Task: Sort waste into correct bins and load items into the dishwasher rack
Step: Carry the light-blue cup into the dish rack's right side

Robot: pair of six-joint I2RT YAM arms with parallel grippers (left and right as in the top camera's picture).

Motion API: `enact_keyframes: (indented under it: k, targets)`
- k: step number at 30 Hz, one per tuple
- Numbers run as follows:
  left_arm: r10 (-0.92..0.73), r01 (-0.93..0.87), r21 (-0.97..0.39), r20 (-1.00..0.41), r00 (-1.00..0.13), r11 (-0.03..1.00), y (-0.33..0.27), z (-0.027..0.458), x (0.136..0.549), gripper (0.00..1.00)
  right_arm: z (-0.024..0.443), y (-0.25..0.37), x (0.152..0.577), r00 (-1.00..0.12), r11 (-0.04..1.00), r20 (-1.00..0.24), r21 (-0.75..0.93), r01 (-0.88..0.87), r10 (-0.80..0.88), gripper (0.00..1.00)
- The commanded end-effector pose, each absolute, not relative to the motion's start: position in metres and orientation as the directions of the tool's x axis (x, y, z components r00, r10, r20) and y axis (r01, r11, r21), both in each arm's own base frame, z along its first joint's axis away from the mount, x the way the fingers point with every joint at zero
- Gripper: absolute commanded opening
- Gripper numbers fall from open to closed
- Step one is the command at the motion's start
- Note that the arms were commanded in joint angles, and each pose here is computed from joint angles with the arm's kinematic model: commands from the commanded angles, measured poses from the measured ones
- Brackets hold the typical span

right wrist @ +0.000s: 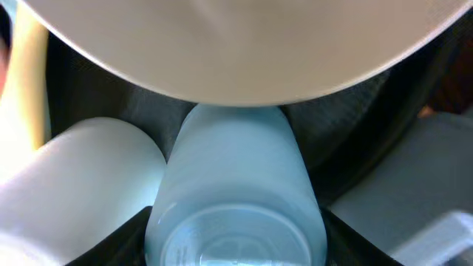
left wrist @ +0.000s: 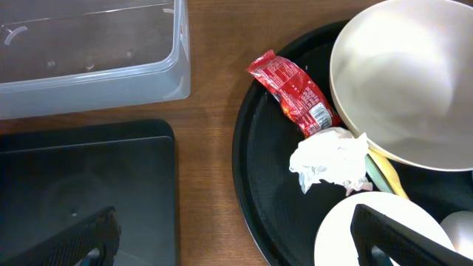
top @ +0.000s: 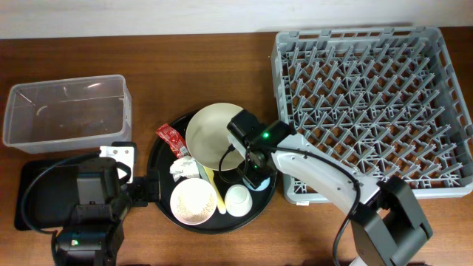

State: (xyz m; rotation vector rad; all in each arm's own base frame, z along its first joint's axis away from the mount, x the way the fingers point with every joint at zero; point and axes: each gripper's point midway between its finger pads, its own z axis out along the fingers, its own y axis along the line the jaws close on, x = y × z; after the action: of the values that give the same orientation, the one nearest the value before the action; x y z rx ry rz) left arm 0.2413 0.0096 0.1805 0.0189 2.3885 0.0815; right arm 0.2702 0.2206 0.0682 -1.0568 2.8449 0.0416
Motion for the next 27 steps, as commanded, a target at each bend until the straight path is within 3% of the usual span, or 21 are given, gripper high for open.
enact_keyframes:
  k: [1,8,15,20,27]
  targets:
    - [0.053,0.010,0.067,-0.693,-0.719,0.998,0.007,0.186,0.243,0.99,0.107,0.227,0.289,-0.743,0.764,-0.190,-0.063,-0.643,-0.641,0.60]
    - [0.054,0.010,0.067,-0.693,-0.719,0.998,0.007,0.186,0.243,0.99,0.170,0.234,0.308,-0.736,0.778,-0.275,-0.086,-0.622,-0.619,0.59]
    - [0.054,0.010,0.067,-0.693,-0.719,0.998,0.007,0.186,0.243,0.99,0.223,0.197,0.337,-0.798,0.868,-0.342,-0.171,-0.467,-0.497,0.57]
    - [0.054,0.010,0.067,-0.693,-0.719,0.998,0.007,0.186,0.243,0.99,0.244,0.122,0.365,-0.878,0.944,-0.369,-0.235,-0.231,-0.307,0.56]
    - [0.054,0.010,0.067,-0.693,-0.719,0.998,0.007,0.186,0.243,0.99,0.243,0.005,0.382,-0.929,0.974,-0.369,-0.195,0.119,0.040,0.56]
